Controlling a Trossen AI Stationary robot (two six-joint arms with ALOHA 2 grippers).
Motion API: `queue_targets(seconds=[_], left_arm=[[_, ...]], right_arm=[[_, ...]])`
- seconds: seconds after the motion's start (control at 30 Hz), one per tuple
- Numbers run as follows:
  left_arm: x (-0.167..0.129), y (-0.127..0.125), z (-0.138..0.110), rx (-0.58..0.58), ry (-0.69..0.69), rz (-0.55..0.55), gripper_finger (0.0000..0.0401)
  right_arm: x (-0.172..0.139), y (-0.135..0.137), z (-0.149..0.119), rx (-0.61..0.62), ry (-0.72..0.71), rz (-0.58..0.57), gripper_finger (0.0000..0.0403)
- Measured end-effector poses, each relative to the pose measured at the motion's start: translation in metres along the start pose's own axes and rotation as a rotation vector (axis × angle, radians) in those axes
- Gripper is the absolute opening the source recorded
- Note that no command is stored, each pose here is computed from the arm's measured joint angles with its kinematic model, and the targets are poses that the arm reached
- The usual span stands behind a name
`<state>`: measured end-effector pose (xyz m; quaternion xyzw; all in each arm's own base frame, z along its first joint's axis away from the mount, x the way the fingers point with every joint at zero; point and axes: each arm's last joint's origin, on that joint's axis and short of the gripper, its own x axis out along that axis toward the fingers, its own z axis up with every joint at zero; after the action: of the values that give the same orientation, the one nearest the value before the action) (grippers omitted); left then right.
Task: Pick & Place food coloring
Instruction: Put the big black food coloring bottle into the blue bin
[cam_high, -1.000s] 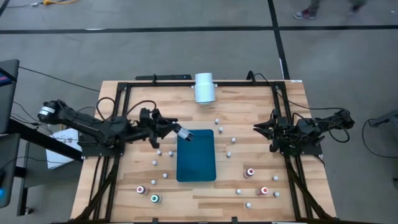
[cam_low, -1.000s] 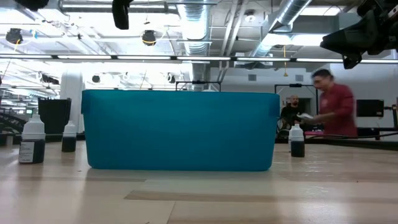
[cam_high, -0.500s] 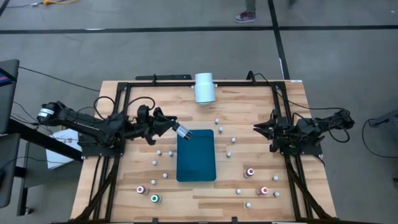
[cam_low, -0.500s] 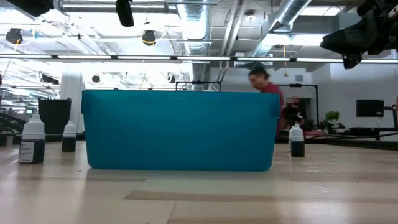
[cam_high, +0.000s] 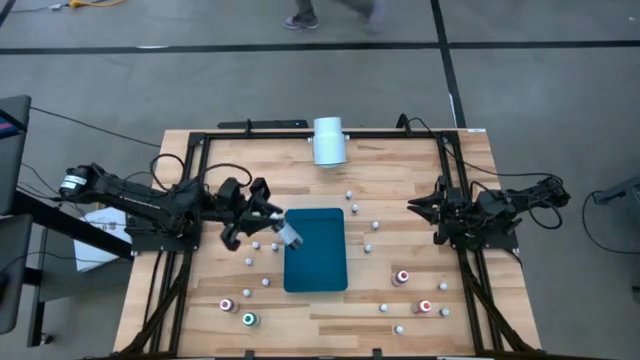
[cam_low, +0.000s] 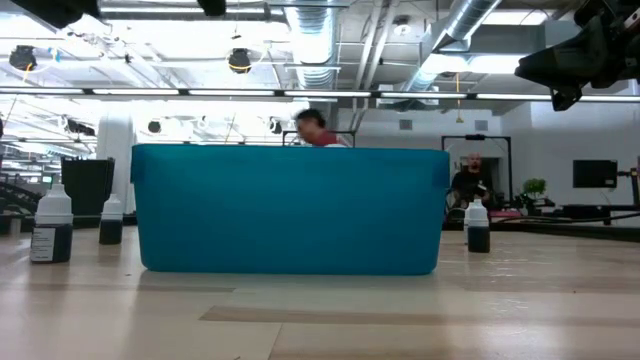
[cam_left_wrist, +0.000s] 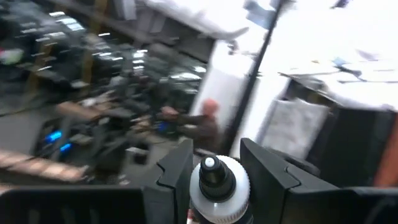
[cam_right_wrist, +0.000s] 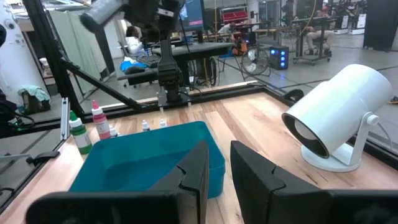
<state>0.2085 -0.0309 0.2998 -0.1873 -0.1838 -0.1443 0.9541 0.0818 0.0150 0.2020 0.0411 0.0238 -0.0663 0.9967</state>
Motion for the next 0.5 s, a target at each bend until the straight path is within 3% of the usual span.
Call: queue_targets(seconds=[0.23,0.5], left_arm=[[-0.002,-0.010,0.012,0.080,-0.050,-0.289,0.0106],[-0.005,-0.016,0.018,0.120,-0.091,-0.415,0.0106]], right_arm=[[0.000,0.000,0.000,0.000,0.001,0.000,0.0059],[0.000,0.000,0.000,-0.001,0.001,-0.001,0.0059]])
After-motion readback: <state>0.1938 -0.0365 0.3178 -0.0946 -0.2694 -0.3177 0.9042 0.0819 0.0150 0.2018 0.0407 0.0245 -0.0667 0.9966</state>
